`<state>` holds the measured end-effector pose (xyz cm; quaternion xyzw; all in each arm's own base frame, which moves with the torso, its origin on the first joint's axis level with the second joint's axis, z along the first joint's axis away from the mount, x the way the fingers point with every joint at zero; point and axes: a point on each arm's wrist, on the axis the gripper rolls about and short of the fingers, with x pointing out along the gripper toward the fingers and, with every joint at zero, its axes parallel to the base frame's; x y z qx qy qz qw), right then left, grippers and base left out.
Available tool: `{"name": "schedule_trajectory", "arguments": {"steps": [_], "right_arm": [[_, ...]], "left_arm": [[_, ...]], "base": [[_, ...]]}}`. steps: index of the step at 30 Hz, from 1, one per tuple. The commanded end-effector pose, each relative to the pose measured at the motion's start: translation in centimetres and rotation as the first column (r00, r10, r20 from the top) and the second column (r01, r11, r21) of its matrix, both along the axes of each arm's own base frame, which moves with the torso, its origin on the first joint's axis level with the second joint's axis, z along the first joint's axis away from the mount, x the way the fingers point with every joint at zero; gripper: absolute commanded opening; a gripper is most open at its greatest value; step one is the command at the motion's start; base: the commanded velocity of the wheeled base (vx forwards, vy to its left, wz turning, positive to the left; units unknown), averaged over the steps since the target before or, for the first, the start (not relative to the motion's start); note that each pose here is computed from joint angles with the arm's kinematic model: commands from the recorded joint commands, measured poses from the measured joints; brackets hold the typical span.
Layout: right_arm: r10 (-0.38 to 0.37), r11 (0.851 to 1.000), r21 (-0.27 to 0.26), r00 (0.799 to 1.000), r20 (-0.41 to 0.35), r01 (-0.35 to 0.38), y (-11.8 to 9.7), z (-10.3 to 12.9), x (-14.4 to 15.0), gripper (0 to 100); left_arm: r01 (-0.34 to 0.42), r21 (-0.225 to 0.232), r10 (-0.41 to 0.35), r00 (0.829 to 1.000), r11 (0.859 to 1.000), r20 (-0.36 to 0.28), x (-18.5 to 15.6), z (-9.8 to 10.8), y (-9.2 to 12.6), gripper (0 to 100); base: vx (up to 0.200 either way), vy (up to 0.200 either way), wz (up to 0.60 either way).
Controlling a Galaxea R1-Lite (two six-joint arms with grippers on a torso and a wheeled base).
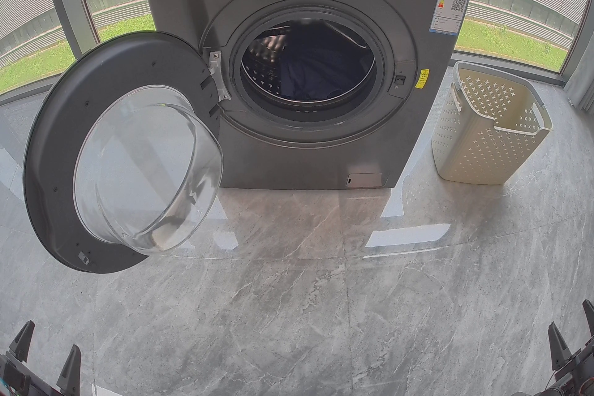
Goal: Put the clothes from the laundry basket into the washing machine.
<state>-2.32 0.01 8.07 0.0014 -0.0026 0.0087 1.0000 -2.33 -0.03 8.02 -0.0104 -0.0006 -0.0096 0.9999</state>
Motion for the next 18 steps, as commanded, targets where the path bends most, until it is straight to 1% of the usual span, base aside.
{"name": "schedule_trajectory", "arguments": {"steps": [1,5,17,18], "right_arm": [[0.003,1.0,0.002,1.0,-0.005,-0.002,0.0,-0.52,0.04,100],[0.003,1.0,0.002,1.0,-0.005,-0.002,0.0,-0.52,0.04,100],[0.004,1.0,0.002,1.0,-0.004,-0.004,0.0,-0.5,0.04,100],[0.003,1.0,0.002,1.0,-0.005,-0.002,0.0,-0.52,0.04,100]], "left_arm": [[-0.001,-0.001,0.001,1.0,1.0,-0.008,0.06,-0.47,0.0,100],[-0.001,-0.001,0.001,1.0,1.0,-0.009,0.06,-0.48,0.0,100],[-0.001,0.001,0.001,1.0,1.0,-0.008,0.06,-0.47,0.0,100],[-0.001,0.001,0.001,1.0,1.0,-0.008,0.06,-0.47,0.0,100]], "base": [[0.0,0.0,0.0],[0.0,0.0,0.0],[0.0,0.2,0.0],[0.0,0.0,0.0]]}}
